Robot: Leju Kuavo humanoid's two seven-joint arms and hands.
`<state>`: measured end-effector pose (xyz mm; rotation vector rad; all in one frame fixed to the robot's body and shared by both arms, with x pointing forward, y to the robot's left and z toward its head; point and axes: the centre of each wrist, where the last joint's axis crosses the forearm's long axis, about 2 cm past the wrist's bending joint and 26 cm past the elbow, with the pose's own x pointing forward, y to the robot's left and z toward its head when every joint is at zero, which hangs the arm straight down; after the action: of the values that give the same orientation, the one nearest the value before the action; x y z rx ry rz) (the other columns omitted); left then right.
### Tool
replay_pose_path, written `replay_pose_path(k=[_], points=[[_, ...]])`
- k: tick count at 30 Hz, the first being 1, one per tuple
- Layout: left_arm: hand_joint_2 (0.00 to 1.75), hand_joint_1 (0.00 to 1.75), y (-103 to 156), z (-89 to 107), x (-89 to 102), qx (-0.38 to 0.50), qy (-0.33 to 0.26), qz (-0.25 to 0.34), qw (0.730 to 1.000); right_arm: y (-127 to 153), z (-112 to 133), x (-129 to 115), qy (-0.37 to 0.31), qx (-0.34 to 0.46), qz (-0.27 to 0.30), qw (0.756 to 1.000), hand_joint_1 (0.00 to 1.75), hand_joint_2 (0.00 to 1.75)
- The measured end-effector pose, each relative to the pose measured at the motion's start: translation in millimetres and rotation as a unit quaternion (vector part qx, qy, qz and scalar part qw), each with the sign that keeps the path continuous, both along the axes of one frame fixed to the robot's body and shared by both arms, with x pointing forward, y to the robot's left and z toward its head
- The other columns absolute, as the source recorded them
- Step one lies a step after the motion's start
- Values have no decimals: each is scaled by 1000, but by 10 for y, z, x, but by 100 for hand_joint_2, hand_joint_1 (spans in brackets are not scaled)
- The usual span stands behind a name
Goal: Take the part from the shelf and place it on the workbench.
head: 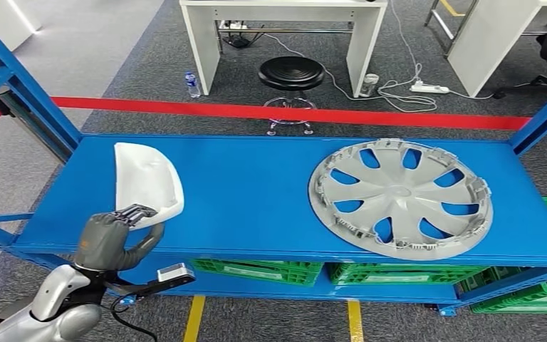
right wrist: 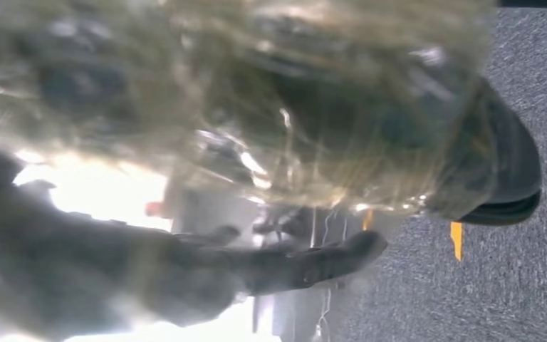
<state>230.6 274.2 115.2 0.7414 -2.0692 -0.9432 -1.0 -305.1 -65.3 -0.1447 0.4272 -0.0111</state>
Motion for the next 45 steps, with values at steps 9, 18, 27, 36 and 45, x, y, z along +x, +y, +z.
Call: replay_pose_path(k=[9, 18, 27, 36, 45], points=[[175, 175, -20, 204, 35, 15, -80, -32, 996, 2, -1, 3, -4, 5, 7, 1000, 0, 0], [175, 175, 13, 417, 87, 37, -144, -35, 988, 2, -1, 6, -8, 8, 14, 1000, 0, 0], [175, 175, 21, 410, 81, 13, -129, -31, 991, 1, -1, 7, -7, 6, 12, 1000, 0, 0], [175, 175, 46, 402, 75, 26, -121, -30, 992, -6, -1, 9, -10, 5, 16, 1000, 0, 0], [175, 175, 105, 399, 72, 44, -118, -18, 992, -5, 0, 14, -15, 6, 25, 1000, 0, 0]])
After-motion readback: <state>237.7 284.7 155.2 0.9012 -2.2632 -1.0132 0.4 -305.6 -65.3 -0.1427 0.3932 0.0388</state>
